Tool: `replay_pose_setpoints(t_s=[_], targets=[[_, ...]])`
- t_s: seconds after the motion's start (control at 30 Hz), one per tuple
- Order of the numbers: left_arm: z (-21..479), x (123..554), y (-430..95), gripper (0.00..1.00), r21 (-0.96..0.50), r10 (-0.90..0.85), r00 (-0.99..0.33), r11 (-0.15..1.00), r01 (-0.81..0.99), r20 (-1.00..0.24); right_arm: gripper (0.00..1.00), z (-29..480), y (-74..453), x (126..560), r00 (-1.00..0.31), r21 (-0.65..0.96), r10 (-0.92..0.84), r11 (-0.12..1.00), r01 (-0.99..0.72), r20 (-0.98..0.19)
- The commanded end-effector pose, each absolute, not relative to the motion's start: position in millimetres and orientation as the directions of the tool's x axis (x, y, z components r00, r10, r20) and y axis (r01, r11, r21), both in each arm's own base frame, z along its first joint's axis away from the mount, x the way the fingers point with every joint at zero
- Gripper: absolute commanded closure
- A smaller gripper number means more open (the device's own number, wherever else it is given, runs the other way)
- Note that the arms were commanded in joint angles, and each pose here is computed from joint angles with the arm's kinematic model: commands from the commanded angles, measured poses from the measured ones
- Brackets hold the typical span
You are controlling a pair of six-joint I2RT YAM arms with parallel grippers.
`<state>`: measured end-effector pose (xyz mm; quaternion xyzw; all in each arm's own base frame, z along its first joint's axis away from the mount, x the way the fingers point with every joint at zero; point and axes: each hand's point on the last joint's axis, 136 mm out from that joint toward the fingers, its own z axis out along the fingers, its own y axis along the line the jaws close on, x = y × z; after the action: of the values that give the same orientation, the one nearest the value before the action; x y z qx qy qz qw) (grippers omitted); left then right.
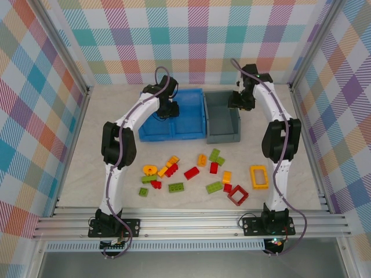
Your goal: Sort the legos into containers by color
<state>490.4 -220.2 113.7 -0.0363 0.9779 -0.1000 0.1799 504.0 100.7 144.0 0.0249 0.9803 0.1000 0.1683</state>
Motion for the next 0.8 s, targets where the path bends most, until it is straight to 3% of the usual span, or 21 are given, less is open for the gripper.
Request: replay_pose_setpoints(t_s=[0.0, 0.23, 0.43, 0.63, 0.77], targets=[[156.1, 479.6, -243.7, 0.66, -0.328, -0.123, -0.926, 0.945, 0.001, -0.357, 0.43, 187.5, 92.7, 497.5, -0.910, 0.193, 0.107, 0.981, 0.030, -0.401], [180.6, 472.1, -233.1, 0.44, -0.306, -0.128, -0.913, 0.952, -0.004, -0.387, 0.38, 236.5, 58.8, 470.8, -0.855, 0.109, 0.190, 0.982, 0.157, -0.483], [224.9, 451.4, -233.7, 0.40, -0.324, -0.141, -0.868, 0.946, 0.024, -0.477, 0.44, 231.7, 52.0, 385.5, -0.822, 0.188, 0.363, 0.932, 0.311, -0.439], [257.3, 361.7, -304.3, 0.41, -0.459, -0.108, -0.830, 0.868, 0.189, -0.547, 0.47, 151.6, 47.7, 267.8, -0.852, 0.150, 0.456, 0.890, 0.431, -0.259], [244.4, 284.4, -358.3, 0.40, -0.560, -0.101, -0.835, 0.784, 0.268, -0.541, 0.48, 112.1, 48.1, 230.0, -0.871, 0.112, 0.459, 0.888, 0.446, -0.175]])
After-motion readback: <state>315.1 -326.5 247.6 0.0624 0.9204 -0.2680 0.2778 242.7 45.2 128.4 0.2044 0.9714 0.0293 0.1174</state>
